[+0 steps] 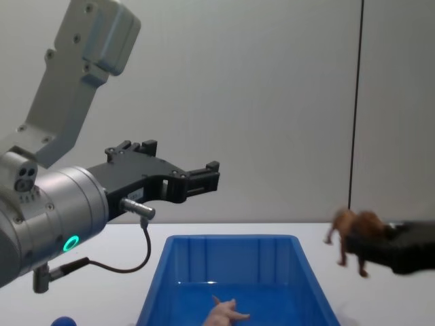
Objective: Pick up the two dolls from the table and place them into the box.
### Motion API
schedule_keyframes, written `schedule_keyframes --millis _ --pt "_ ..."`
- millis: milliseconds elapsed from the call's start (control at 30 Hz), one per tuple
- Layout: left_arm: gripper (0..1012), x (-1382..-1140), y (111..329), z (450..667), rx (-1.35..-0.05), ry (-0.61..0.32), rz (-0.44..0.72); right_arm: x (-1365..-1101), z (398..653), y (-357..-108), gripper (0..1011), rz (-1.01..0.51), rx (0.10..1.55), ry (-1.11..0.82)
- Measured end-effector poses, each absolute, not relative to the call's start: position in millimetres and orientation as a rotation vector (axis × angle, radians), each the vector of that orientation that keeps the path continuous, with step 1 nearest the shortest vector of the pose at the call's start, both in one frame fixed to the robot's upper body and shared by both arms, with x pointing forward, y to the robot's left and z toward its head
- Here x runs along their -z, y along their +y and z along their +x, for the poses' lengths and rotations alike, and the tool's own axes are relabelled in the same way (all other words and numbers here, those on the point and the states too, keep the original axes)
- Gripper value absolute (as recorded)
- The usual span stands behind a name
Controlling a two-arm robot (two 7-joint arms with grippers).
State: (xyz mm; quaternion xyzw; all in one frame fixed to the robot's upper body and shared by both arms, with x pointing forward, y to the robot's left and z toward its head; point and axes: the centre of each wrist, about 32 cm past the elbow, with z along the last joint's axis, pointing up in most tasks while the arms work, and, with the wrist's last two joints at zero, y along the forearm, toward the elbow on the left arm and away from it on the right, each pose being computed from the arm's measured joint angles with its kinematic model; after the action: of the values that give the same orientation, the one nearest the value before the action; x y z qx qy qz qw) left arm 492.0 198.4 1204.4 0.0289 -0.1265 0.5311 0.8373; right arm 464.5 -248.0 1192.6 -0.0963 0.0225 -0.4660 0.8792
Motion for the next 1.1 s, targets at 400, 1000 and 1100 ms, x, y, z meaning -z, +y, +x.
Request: schedule_keyframes --millis 400,1000,1100 --pt "1003 -1204 198 492 -1.124 -0.268 0.061 -1213 488 -218 438 -0.165 0.817 0.046" --pt "1003 -1204 198 492 -1.124 -0.268 0.061 -1212 509 -204 963 -0.192 0.754 0.084" --pt "1003 -1204 198 492 -1.124 -0.268 0.061 -1211 508 -211 1001 -0.191 0.762 0.083"
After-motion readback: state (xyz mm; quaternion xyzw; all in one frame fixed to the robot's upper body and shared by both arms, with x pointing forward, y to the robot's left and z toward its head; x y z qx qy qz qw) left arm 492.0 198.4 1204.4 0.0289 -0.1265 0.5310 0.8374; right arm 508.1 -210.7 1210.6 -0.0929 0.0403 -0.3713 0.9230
